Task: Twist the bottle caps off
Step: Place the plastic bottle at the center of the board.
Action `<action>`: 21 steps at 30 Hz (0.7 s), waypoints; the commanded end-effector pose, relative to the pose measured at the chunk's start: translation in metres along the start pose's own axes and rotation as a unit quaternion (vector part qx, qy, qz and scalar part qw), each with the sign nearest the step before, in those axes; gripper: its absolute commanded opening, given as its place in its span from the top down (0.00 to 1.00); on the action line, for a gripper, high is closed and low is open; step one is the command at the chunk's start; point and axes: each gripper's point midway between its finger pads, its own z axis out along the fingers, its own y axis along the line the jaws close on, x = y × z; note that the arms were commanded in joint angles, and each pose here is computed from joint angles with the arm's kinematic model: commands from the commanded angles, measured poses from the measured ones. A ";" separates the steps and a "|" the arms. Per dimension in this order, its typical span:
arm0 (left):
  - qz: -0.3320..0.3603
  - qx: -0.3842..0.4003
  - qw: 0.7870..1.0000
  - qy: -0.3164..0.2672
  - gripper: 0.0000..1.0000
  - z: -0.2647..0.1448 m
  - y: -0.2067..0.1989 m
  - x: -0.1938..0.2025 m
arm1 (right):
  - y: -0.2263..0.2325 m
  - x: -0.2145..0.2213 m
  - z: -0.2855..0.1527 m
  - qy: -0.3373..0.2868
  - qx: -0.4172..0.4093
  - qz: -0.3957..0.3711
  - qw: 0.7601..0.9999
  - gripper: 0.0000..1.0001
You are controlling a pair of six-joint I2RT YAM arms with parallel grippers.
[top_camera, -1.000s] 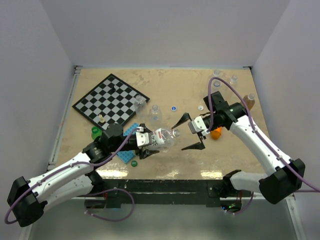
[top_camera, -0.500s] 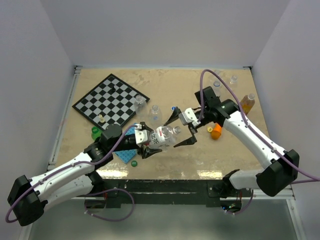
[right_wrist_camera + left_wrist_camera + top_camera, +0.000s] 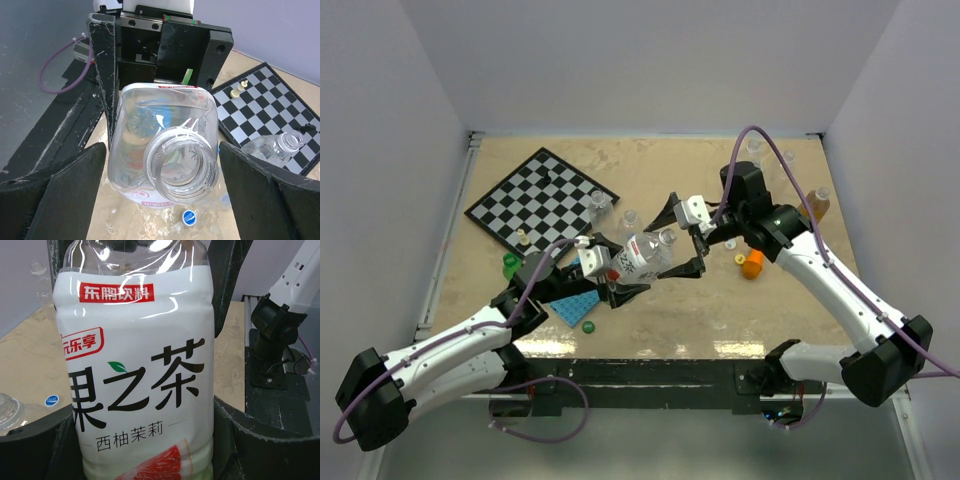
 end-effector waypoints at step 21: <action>0.018 0.015 0.998 -0.058 1.00 0.006 -0.003 -0.028 | 0.007 -0.017 0.005 -0.038 -0.011 0.038 0.998 0.61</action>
